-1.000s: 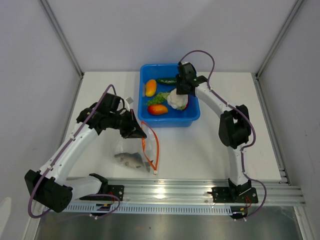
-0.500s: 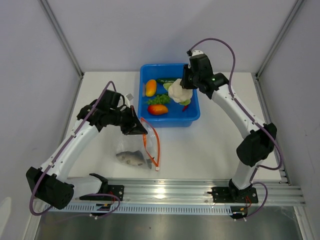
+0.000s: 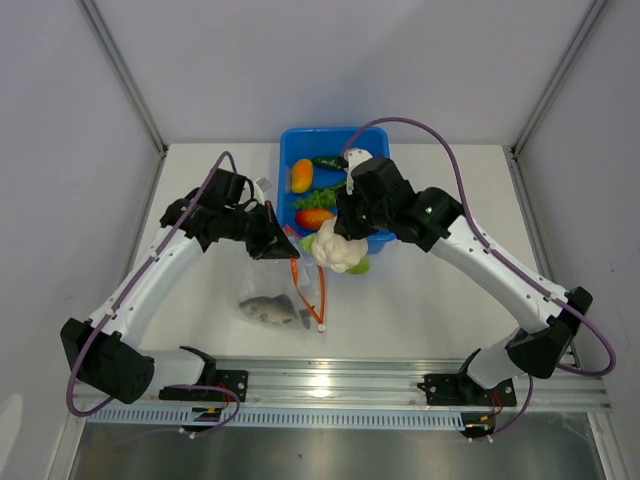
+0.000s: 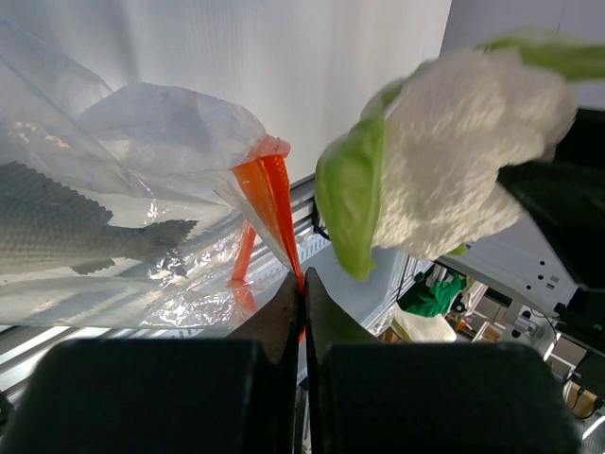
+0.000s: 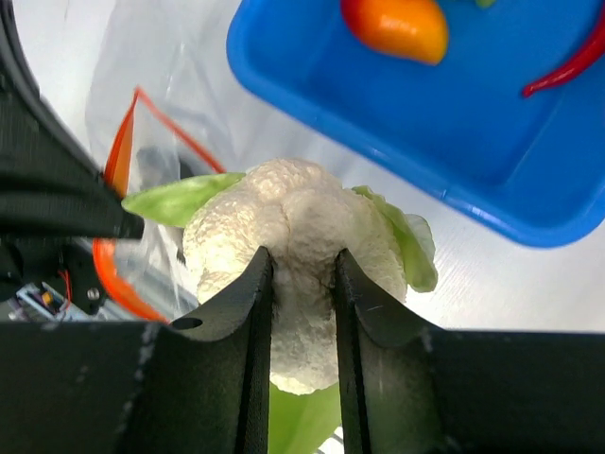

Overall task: Place the food in the zip-top bag and seal the zipper
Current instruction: Place the fake vegetable in the zipper food storage bag.

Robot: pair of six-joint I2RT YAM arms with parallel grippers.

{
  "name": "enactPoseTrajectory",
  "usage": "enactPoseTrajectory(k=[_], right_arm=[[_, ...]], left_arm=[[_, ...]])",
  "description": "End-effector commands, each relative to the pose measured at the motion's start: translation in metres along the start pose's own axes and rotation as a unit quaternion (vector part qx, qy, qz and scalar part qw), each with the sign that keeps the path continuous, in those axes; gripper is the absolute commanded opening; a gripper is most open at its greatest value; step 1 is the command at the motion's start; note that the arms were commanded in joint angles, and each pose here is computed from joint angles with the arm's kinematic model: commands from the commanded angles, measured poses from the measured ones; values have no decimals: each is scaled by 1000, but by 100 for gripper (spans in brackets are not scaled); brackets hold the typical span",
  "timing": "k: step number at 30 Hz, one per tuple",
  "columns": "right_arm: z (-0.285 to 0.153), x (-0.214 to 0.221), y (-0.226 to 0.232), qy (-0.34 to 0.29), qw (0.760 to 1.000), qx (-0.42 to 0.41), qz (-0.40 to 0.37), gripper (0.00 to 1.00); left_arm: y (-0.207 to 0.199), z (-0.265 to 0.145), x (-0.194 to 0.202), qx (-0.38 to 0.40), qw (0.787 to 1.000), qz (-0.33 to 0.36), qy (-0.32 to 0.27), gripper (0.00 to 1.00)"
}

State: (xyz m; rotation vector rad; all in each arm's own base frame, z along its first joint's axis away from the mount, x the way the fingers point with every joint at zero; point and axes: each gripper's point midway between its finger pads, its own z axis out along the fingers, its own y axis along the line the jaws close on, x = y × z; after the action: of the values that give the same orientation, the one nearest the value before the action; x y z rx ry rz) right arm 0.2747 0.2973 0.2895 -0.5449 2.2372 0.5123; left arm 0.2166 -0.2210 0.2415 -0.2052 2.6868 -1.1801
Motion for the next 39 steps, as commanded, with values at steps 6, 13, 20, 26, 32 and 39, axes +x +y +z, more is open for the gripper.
enactPoseTrajectory(k=[6, 13, 20, 26, 32, 39], right_arm=[[-30, 34, 18, 20, 1000, -6, -12, 0], [-28, 49, 42, 34, 998, -31, -30, 0], [-13, 48, 57, 20, 998, -40, -37, 0], [13, 47, 53, 0, 999, -9, -51, 0], [26, 43, 53, -44, 997, -4, -63, 0], [2, 27, 87, -108, 987, -108, -41, 0]], left_arm=[[-21, -10, -12, 29, 999, 21, -19, 0], [-23, -11, -6, 43, 999, 16, -15, 1], [-30, -14, 4, 79, 997, 10, -3, 1], [-38, -20, 16, 105, 994, 2, 14, 0], [-41, -23, 23, 120, 992, -10, 25, 1], [-42, -21, 24, 131, 991, -13, 29, 1]])
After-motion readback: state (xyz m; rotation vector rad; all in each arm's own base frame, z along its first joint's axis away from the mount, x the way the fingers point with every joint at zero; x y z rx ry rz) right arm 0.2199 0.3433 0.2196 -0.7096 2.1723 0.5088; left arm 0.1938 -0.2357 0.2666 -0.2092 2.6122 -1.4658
